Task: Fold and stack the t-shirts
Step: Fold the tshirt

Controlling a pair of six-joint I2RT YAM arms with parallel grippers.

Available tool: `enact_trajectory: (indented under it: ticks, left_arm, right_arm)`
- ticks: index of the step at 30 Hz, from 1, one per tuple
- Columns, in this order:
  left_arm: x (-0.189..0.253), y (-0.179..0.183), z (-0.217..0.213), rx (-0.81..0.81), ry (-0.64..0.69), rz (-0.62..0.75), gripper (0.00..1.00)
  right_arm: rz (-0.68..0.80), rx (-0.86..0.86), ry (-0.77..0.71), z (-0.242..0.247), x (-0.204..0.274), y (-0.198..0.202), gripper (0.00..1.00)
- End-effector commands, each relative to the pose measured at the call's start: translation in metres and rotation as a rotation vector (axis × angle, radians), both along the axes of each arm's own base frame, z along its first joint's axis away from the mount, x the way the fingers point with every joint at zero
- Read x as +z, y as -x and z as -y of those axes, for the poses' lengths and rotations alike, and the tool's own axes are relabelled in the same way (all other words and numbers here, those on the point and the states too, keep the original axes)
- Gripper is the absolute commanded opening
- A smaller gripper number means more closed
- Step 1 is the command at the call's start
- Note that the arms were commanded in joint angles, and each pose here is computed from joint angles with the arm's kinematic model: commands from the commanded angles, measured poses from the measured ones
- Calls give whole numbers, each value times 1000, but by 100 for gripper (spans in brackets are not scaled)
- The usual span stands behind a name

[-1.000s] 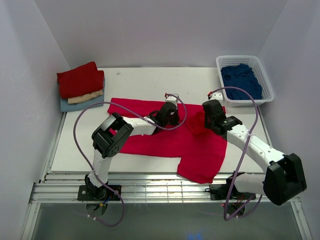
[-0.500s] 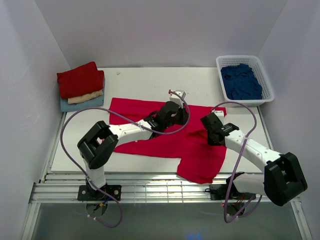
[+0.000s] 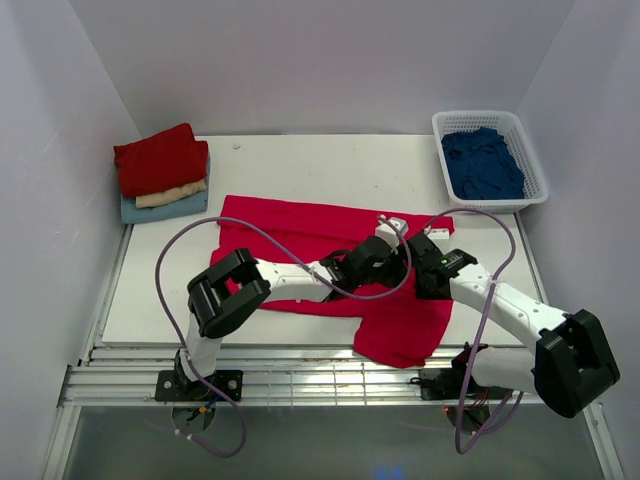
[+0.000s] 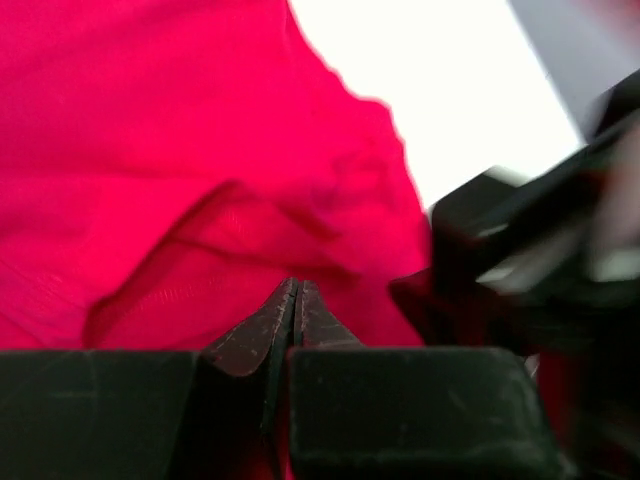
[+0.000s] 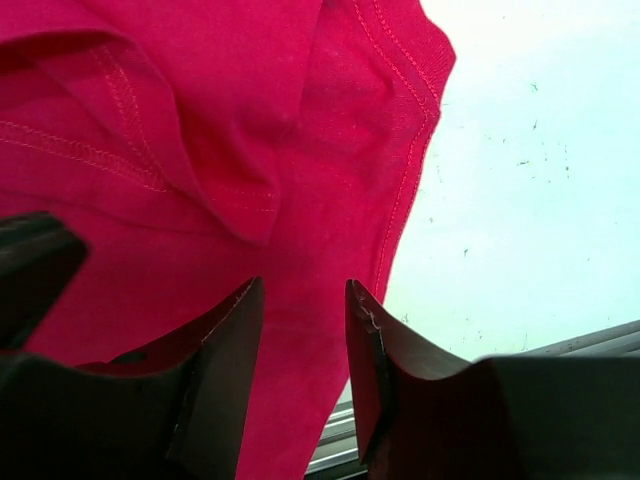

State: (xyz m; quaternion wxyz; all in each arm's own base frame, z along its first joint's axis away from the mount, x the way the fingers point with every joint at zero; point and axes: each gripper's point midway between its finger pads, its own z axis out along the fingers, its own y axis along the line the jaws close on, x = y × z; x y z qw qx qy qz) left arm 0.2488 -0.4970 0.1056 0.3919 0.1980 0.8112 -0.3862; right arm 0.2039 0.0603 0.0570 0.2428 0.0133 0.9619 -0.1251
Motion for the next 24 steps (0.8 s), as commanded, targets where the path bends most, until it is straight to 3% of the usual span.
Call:
enact_trajectory:
  ticks: [1,24]
  left_arm:
    - [5,14,13,-16,-3,25,13]
    - [-63,-16,-62,267,-290,111,10]
  right_arm:
    - [92,-27,-12,0,25,-7,45]
    - [172,12,-71,-10,30,-20,45]
